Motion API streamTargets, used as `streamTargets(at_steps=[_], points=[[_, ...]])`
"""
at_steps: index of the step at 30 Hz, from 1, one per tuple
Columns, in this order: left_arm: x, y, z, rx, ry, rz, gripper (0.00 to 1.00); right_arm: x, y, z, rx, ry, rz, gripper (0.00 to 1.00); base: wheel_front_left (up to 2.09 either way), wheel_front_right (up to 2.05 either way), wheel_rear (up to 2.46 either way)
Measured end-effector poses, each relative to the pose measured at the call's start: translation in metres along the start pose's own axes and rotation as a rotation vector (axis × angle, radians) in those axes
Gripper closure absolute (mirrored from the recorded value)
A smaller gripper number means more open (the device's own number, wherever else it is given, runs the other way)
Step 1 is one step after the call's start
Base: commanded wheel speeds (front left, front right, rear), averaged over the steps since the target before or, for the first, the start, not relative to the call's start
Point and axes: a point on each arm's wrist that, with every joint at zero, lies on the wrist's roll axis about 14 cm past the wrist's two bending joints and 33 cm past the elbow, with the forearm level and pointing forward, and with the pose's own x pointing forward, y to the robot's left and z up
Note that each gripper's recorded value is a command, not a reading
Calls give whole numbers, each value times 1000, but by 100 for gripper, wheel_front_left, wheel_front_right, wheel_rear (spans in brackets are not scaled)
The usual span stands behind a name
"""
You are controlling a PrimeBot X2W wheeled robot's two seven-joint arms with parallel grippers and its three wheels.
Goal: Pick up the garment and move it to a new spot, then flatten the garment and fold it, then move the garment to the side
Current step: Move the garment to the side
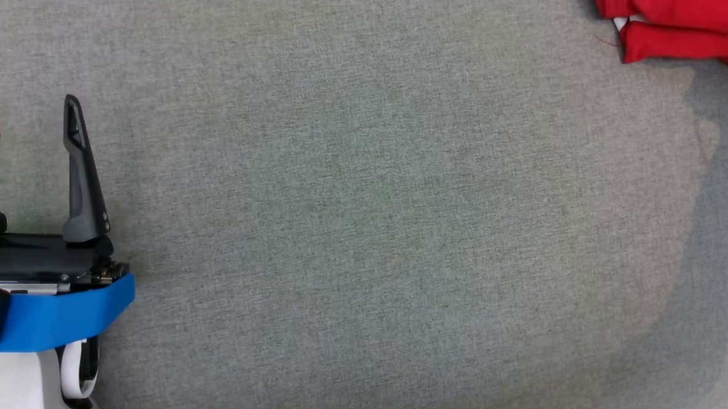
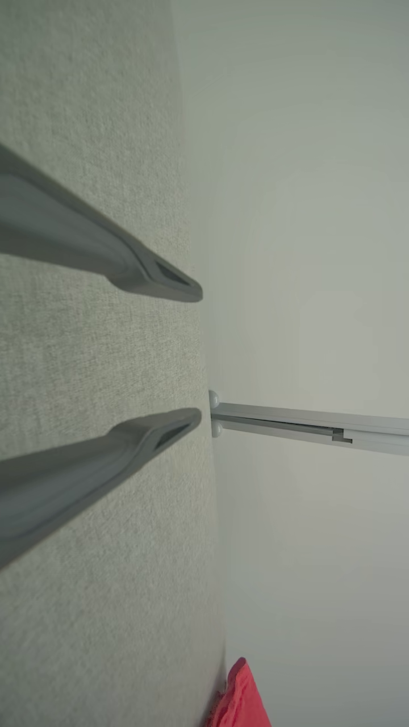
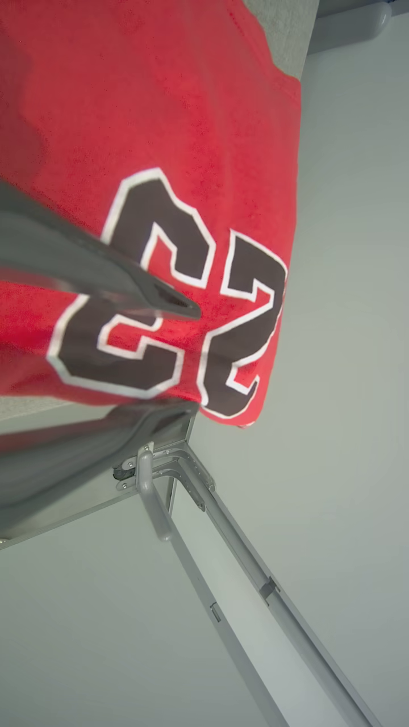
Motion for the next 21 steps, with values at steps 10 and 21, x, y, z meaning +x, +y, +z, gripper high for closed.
streamTargets(at_steps=[10, 21], points=[[-14, 16, 20, 10, -11, 59, 0, -1, 14, 32, 20, -129, 6, 0, 0, 0, 0], [-63, 37, 45, 18, 17, 160, 0, -49, 107, 107, 160, -388, 211, 0, 0, 0, 0]])
